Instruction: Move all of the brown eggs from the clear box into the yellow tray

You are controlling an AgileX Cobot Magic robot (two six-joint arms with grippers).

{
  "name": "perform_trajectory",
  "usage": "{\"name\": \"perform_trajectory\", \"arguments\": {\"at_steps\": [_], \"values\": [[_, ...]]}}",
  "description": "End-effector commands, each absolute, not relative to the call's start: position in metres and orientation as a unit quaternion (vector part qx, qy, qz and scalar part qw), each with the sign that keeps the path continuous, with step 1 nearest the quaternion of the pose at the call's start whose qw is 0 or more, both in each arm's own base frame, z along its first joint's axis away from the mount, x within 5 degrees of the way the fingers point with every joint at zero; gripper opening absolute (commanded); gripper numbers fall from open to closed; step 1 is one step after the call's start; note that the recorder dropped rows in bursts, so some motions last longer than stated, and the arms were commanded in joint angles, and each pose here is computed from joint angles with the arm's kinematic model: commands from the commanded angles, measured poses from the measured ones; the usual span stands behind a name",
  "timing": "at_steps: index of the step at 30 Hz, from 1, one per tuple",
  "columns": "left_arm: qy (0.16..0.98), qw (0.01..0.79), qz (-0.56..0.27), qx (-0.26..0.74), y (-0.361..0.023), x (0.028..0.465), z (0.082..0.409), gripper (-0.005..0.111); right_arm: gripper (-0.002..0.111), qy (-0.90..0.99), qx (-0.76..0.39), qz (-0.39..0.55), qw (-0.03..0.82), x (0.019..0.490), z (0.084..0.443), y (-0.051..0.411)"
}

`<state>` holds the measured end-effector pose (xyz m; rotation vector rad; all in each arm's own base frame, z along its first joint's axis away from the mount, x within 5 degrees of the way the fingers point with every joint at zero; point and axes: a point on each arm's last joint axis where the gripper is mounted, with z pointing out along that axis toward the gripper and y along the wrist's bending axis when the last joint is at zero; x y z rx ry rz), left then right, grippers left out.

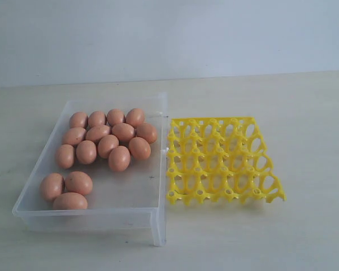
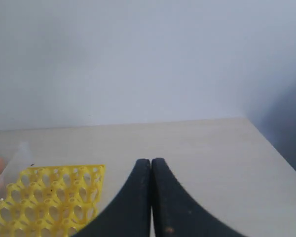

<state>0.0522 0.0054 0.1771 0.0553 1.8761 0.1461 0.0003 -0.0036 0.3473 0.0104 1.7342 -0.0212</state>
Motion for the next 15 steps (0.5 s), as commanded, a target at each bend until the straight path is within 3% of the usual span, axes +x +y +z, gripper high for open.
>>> {"name": "perform_trajectory", "arguments": {"at_steps": [1,15], "values": [[0.802,0.594,0.059,0.024,0.005,0.052,0.179,0.0,0.0,0.789,0.009,-0.01,0.614,0.007,0.379,-0.004],[0.802,0.594,0.059,0.024,0.005,0.052,0.179,0.0,0.0,0.893,0.03,0.077,0.443,0.078,0.365,0.01]]}}
